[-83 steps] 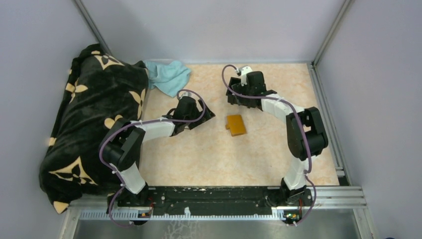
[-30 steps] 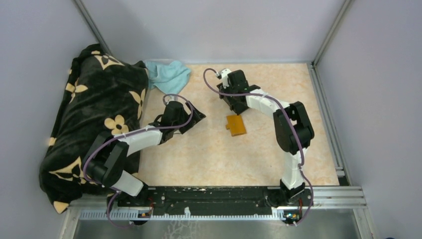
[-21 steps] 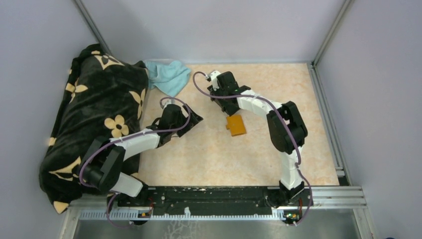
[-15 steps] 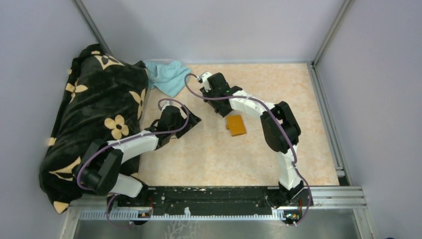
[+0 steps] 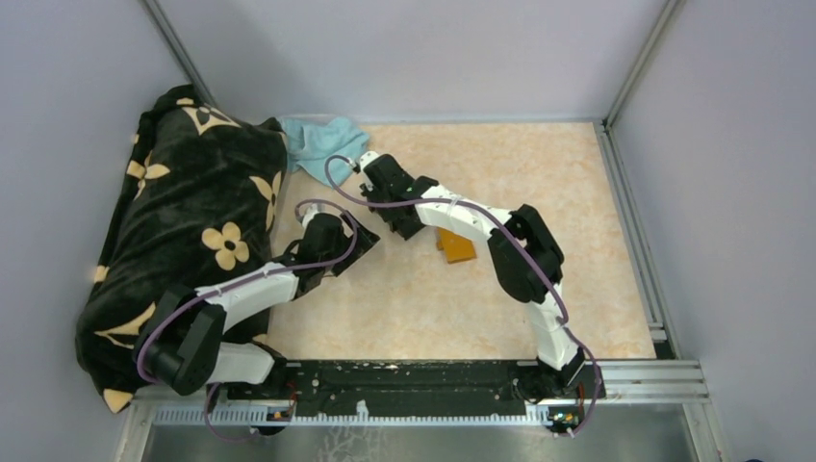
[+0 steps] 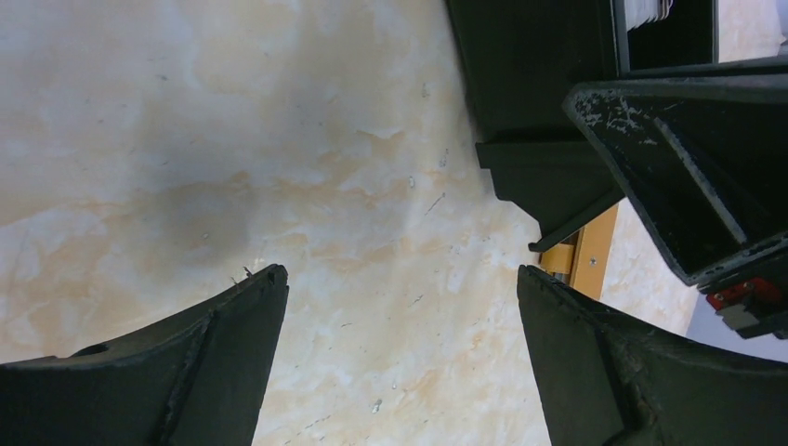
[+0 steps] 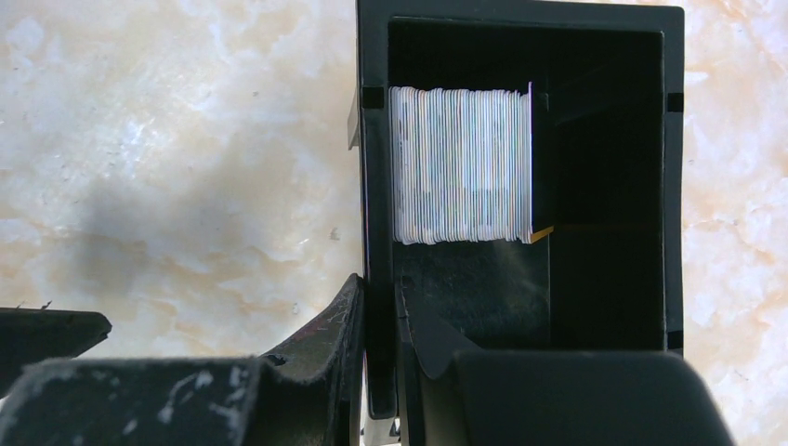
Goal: Put the credit cards into the card holder
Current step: Move the storage box to the center of the board.
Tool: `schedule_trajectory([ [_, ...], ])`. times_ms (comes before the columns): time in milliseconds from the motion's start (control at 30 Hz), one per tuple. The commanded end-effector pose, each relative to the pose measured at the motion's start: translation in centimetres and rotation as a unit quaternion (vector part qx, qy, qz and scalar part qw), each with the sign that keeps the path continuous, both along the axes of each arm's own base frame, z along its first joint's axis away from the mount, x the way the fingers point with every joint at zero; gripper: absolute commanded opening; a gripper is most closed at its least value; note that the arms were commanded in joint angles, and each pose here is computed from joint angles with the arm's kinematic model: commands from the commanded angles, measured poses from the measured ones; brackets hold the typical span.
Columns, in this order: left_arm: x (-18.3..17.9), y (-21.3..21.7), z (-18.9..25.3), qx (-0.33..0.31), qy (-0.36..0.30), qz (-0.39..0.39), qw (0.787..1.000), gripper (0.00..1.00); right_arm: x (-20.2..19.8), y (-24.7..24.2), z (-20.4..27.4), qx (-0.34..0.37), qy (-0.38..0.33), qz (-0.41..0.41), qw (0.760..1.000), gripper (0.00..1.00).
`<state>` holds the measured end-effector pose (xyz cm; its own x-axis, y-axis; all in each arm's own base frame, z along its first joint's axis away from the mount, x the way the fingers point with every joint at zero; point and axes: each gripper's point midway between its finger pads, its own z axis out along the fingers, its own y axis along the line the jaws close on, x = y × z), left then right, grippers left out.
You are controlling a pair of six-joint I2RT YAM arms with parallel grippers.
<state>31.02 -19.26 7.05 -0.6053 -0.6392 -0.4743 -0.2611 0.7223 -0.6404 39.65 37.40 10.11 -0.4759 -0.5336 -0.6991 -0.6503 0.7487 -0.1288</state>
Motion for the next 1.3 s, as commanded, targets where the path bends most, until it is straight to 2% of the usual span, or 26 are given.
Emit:
schedule_trajectory([
  [0,-0.3,1.4,0.3,0.009,-0.006,0.025,1.000,0.98,0.5,2.7,4.1,0.048,-0.045,-0.021,0.998,0.04],
  [467,-2.5,3.5,-0.4,0.019,0.010,0.054,0.998,0.98,-3.9,4.8,0.7,0.058,-0.008,-0.019,0.998,0.09],
  [600,-2.8,3.8,-0.4,0.020,0.011,0.059,0.998,0.98,-4.9,5.1,0.0,0.064,0.003,-0.014,0.998,0.15],
  [733,-3.0,3.8,-0.3,0.019,0.012,0.057,0.998,0.98,-5.8,5.3,0.4,0.074,0.005,-0.005,0.997,0.29],
  [1000,-2.9,4.0,0.7,0.034,-0.014,0.040,0.999,1.00,-6.9,5.4,2.6,0.098,0.004,0.005,0.995,0.46],
  [1133,-2.7,4.6,1.5,0.040,-0.033,0.049,0.997,1.00,-7.0,5.4,4.7,0.114,-0.004,0.009,0.993,0.49],
  [1267,-2.4,4.1,3.2,0.031,-0.086,0.023,0.996,1.00,-6.9,5.4,6.9,0.128,-0.016,0.009,0.992,0.50],
])
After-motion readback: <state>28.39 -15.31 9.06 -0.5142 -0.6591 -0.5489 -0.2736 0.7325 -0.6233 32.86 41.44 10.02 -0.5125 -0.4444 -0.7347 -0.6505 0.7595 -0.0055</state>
